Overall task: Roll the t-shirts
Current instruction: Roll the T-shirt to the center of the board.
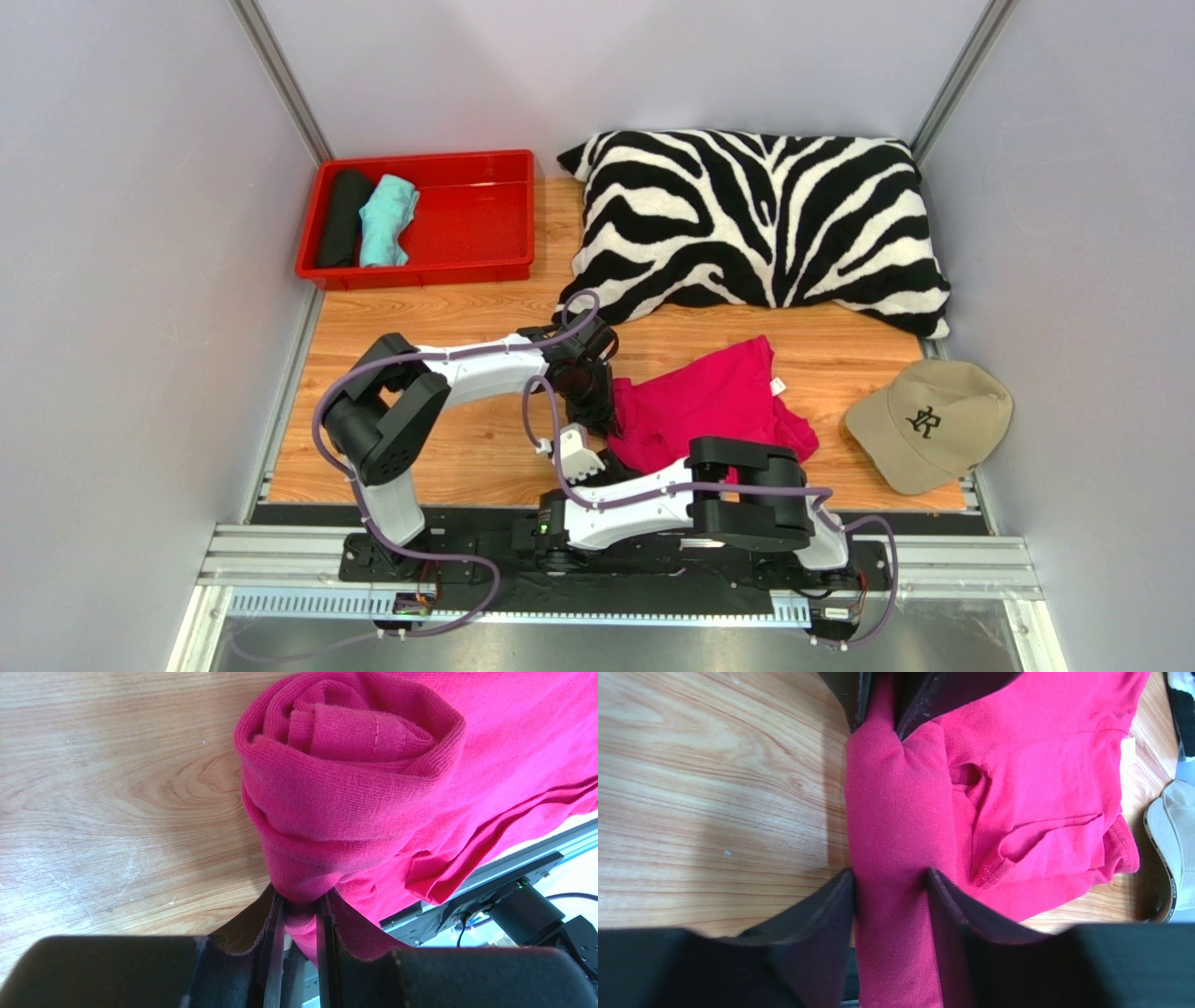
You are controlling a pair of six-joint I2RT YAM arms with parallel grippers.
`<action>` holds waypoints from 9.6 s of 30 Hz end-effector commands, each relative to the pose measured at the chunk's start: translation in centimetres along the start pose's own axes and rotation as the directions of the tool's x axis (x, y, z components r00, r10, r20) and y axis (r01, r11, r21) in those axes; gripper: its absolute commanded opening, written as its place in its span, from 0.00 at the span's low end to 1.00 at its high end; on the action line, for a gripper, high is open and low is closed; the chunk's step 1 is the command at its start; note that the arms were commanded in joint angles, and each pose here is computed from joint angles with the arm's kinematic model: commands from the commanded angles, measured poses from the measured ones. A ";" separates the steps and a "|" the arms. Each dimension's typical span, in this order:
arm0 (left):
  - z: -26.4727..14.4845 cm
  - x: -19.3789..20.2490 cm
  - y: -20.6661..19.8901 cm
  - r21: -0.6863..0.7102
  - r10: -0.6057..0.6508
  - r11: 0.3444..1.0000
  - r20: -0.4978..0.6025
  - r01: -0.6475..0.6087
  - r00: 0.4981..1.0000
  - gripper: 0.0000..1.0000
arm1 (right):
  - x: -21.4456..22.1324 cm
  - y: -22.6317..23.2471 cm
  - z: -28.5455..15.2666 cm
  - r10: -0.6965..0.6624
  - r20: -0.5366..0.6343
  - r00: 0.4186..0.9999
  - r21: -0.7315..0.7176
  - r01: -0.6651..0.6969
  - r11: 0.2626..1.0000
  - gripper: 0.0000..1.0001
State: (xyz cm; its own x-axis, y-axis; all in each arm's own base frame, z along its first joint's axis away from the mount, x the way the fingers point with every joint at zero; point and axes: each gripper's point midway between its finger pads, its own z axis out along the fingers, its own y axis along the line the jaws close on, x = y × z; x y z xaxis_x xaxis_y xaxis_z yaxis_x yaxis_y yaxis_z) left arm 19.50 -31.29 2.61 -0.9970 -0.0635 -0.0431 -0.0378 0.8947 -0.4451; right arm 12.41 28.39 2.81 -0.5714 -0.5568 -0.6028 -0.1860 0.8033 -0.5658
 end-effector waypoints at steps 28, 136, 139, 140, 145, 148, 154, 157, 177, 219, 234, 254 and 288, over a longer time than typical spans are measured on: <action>-5.6 -1.1 -1.5 0.203 0.109 0.971 0.105 -0.129 0.988 0.61 | -0.9 0.1 -1.2 0.487 -0.385 0.784 -0.610 -0.612 0.503 0.30; -4.4 -1.8 -2.5 0.335 0.162 0.924 0.090 -0.183 0.983 0.63 | 0.4 0.0 2.1 0.600 -0.658 0.455 -0.486 -0.865 0.122 0.24; -3.7 -1.5 -2.3 0.360 0.174 0.912 0.095 -0.197 0.980 0.65 | 0.8 -0.4 2.2 0.613 -0.679 0.405 -0.453 -0.887 0.084 0.25; -3.5 -1.6 -2.4 0.373 0.185 0.903 0.107 -0.212 0.977 0.65 | 0.9 -0.5 2.2 0.617 -0.679 0.398 -0.449 -0.890 0.079 0.25; -1.9 -1.9 -1.9 0.373 0.177 0.904 0.112 -0.207 0.978 0.66 | 1.6 -0.8 2.3 0.624 -0.702 0.344 -0.409 -0.912 0.043 0.25; -1.0 -2.3 -2.0 0.374 0.170 0.906 0.108 -0.199 0.979 0.66 | 1.9 -1.1 2.3 0.627 -0.705 0.330 -0.398 -0.917 0.034 0.25; 0.6 -2.9 -1.5 0.346 0.123 0.927 0.090 -0.147 0.988 0.63 | 2.3 -1.6 2.2 0.635 -0.707 0.312 -0.383 -0.923 0.027 0.25; 0.9 -3.2 -1.3 0.322 0.091 0.940 0.093 -0.116 0.991 0.61 | 2.1 -2.0 2.1 0.639 -0.702 0.314 -0.385 -0.922 0.030 0.27; 2.2 -1.8 -0.1 0.024 0.029 0.999 0.004 -0.029 1.000 0.48 | -2.0 -8.0 -1.4 0.544 -0.236 0.805 -0.326 -0.593 0.736 0.50; -3.8 -4.3 -3.2 0.247 0.229 0.938 0.088 -0.244 0.969 0.68 | -0.2 -0.8 -0.9 0.465 -0.290 0.837 -0.527 -0.545 0.652 0.33; -1.9 -2.8 -3.8 0.459 0.183 0.862 0.108 -0.212 0.977 0.68 | -1.1 -2.2 -1.0 0.635 -0.571 0.520 -0.607 -0.788 0.100 0.34; 2.1 -1.8 -3.3 0.189 0.091 0.977 0.026 -0.094 0.995 0.62 | 2.6 -4.5 1.3 0.684 -0.588 0.432 -0.464 -0.873 0.152 0.48; 2.2 -0.9 -2.7 -0.015 0.136 0.991 -0.017 -0.137 0.991 0.60 | 0.2 -4.4 1.9 0.378 -0.321 0.868 -0.199 -0.452 0.870 0.54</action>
State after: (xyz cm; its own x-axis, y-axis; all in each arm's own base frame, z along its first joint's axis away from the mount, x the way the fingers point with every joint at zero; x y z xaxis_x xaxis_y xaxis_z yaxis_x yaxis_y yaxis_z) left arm 21.00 -35.28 2.94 -0.9948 0.0411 -0.0928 0.0806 0.8755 -0.4765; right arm 14.19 25.55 4.06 -0.8375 -0.0722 -0.5417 -0.0802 0.9967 -0.0088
